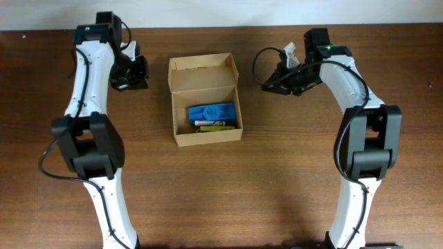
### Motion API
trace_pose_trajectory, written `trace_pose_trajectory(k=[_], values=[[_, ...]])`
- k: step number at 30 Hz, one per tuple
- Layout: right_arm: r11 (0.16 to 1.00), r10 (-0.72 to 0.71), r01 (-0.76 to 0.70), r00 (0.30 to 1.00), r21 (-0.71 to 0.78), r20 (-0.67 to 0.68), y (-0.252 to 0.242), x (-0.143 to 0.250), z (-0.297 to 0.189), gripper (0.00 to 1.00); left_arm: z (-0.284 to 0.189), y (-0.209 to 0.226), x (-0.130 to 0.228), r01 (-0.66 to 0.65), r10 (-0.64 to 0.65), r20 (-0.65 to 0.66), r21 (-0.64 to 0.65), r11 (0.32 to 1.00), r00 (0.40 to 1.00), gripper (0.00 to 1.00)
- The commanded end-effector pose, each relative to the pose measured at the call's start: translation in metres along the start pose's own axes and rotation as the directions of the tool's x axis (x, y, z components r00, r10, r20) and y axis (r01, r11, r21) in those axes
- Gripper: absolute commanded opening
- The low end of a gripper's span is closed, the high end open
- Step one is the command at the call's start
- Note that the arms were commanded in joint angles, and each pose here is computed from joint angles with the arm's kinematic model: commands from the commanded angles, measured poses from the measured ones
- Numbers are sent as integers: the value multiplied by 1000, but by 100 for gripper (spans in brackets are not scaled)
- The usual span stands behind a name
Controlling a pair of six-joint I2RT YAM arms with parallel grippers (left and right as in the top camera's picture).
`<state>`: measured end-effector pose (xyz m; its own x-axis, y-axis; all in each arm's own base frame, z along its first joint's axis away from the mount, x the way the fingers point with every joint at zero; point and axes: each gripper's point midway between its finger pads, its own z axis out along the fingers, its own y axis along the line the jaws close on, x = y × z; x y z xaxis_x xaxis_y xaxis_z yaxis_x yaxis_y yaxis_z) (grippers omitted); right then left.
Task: Pack container
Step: 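Move both grippers to the box lid flaps on either side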
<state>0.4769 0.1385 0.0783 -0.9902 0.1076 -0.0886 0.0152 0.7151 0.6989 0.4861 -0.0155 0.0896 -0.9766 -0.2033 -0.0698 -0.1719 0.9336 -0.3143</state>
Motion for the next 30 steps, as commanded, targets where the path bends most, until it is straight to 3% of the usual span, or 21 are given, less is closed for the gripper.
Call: trace_pose_trajectory(k=[1, 7, 11, 19, 30], values=[[999, -30, 30, 999, 30, -15, 1, 4, 10, 4, 10, -13, 1, 60, -53, -36, 236, 970, 998, 2], [1000, -19, 20, 998, 23, -52, -6, 9, 27, 4, 30, -23, -5, 149, -107, -108, 561, 815, 988, 2], [998, 14, -18, 996, -53, -84, -7, 12, 43, 4, 50, -25, -4, 206, -120, -174, 663, 720, 977, 2], [961, 103, -130, 987, -244, -120, -2, 3, 73, 4, 88, -33, -2, 229, -115, -213, 658, 718, 970, 2], [915, 40, -43, 999, -400, -17, 27, -33, 68, 4, 99, -67, -41, 205, -148, -142, 731, 651, 979, 2]])
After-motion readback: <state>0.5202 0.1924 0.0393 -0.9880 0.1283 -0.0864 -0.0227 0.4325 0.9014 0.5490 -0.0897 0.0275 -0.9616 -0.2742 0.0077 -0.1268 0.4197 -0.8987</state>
